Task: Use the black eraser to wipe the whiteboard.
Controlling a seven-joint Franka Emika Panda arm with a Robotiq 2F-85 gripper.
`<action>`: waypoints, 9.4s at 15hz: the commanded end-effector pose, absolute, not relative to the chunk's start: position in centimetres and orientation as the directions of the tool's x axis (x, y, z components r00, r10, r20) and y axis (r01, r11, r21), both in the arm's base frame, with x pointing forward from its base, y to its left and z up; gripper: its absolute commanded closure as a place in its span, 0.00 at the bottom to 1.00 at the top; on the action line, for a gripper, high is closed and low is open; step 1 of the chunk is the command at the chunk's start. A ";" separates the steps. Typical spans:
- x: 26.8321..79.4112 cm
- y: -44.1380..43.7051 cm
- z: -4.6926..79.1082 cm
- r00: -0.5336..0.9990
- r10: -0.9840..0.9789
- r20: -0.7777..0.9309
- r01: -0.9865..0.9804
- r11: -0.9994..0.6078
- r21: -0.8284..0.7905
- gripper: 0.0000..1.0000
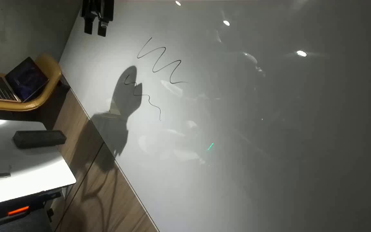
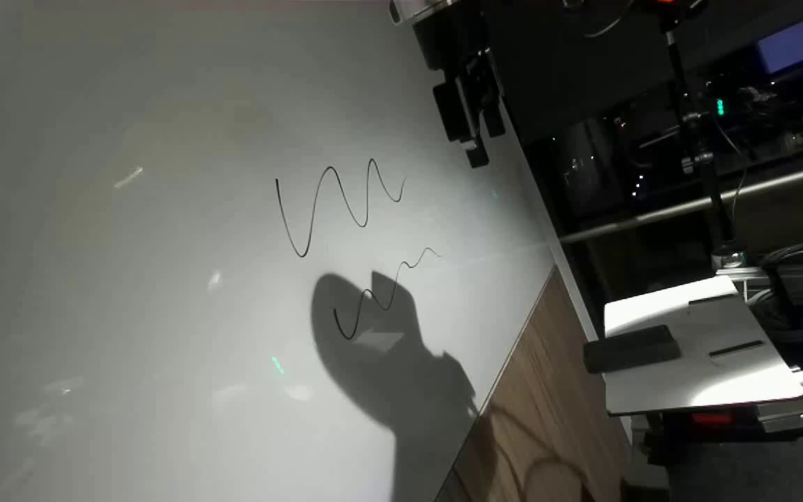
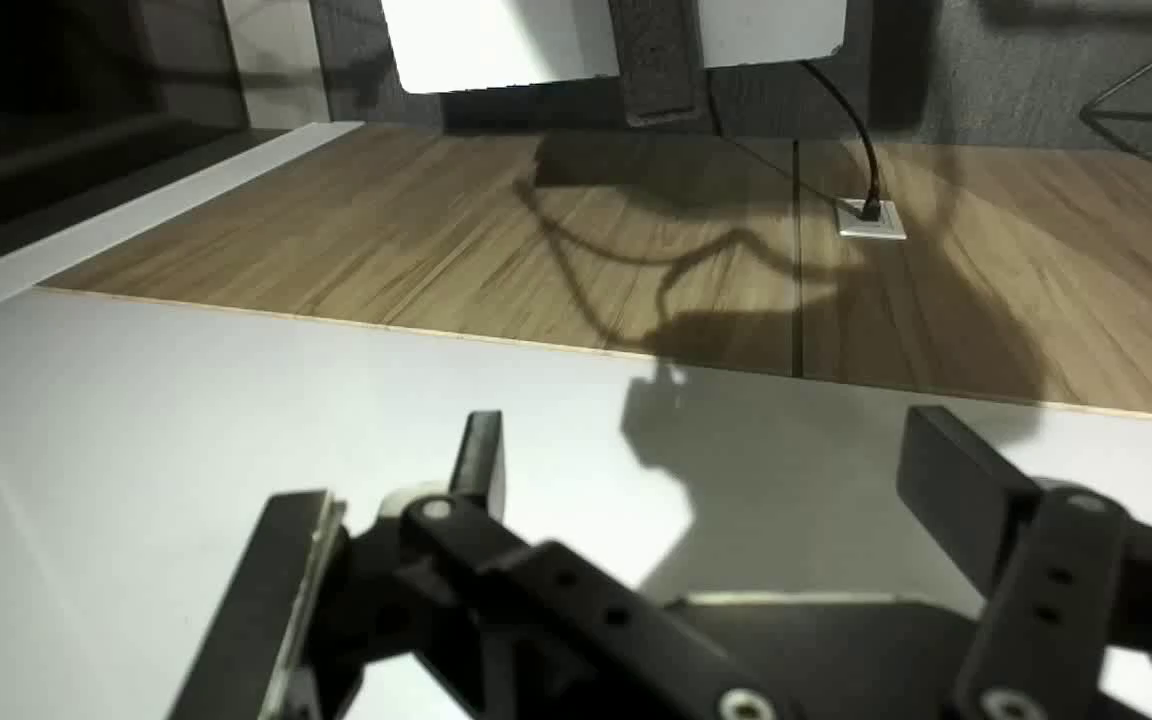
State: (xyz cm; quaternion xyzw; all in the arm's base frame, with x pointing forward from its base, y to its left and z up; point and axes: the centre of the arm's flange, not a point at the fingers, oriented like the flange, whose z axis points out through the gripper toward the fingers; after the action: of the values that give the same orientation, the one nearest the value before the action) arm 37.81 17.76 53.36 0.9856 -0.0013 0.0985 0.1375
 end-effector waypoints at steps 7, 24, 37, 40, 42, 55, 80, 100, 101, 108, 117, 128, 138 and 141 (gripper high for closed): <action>37.8 17.8 53.5 0.980 0.025 0.197 -0.030 -0.963 0.270 0.00; 36.7 18.8 51.5 0.976 0.108 0.190 0.051 -0.957 0.285 0.00; 33.8 12.2 36.3 0.972 0.165 0.169 0.139 -0.978 0.157 0.00; 34.2 11.1 33.5 0.976 0.152 0.158 0.133 -0.983 0.127 0.00; 34.7 11.1 32.1 0.980 0.142 0.140 0.126 -0.985 0.114 0.00; 34.9 8.7 23.0 0.993 0.118 -0.022 0.119 -0.988 0.099 0.00; 35.7 7.3 18.8 0.987 0.140 -0.075 0.145 -0.986 0.077 0.00; 36.2 16.4 31.9 0.942 0.303 0.145 0.265 -0.935 0.236 0.71; 36.3 17.1 33.6 0.931 0.318 0.180 0.264 -0.926 0.270 0.71; 40.7 21.1 45.0 0.803 0.401 0.441 0.210 -0.883 0.420 0.71; 50.2 25.6 55.7 0.637 0.435 0.637 0.154 -0.881 0.448 0.71; 54.4 31.1 54.2 0.577 0.500 0.646 0.227 -0.858 0.461 0.71; 55.6 20.9 54.1 0.632 0.471 0.616 0.135 -0.850 0.510 0.71; 55.0 15.6 54.3 0.666 0.425 0.614 0.067 -0.853 0.518 0.71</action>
State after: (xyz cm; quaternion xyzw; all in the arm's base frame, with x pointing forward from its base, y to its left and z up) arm 53.86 22.83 52.98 0.8857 0.1695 0.3811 0.2038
